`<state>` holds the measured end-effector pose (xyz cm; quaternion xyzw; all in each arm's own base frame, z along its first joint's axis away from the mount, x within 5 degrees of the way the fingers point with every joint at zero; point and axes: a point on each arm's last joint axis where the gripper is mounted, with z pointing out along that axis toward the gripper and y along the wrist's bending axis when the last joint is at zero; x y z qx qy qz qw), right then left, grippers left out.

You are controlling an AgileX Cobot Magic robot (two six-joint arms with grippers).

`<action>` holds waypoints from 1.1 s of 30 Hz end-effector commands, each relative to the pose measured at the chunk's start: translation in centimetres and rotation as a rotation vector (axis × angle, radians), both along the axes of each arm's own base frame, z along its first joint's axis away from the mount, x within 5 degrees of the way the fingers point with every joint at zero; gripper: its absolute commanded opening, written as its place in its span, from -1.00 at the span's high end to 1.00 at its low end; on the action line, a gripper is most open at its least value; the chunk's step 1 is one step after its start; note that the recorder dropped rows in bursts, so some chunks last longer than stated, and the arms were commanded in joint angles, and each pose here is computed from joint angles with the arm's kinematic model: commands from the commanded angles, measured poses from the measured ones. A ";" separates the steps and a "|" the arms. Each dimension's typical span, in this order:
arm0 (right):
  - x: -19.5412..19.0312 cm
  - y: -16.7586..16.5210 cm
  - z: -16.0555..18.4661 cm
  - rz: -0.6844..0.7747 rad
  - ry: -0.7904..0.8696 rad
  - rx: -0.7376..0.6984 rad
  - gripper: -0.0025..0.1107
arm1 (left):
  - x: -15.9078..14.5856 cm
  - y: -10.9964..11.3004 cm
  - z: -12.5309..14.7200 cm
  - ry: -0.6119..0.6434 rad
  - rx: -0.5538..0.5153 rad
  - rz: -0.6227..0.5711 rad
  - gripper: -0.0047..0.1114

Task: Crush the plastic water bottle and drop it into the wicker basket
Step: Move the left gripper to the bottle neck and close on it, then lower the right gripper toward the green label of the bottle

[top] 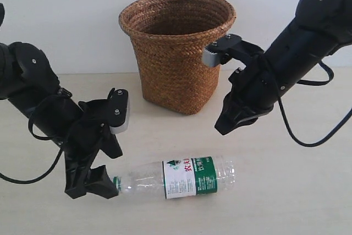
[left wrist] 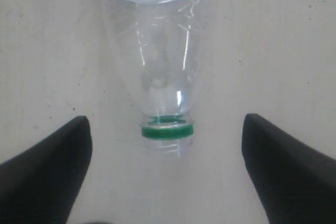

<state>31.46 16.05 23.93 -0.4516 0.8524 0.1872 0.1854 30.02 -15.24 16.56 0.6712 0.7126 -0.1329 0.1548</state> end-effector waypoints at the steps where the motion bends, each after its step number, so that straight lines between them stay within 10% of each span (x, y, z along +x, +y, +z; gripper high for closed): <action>1: 0.2 0.2 -0.4 0.000 0.016 0.004 0.96 | 0.6 -0.5 -0.8 -0.019 -0.002 0.002 -0.35; 33: 1.3 0.6 -3.2 -0.022 0.059 -0.015 0.96 | 1.1 -1.4 -4.3 -0.041 0.064 -0.059 -0.24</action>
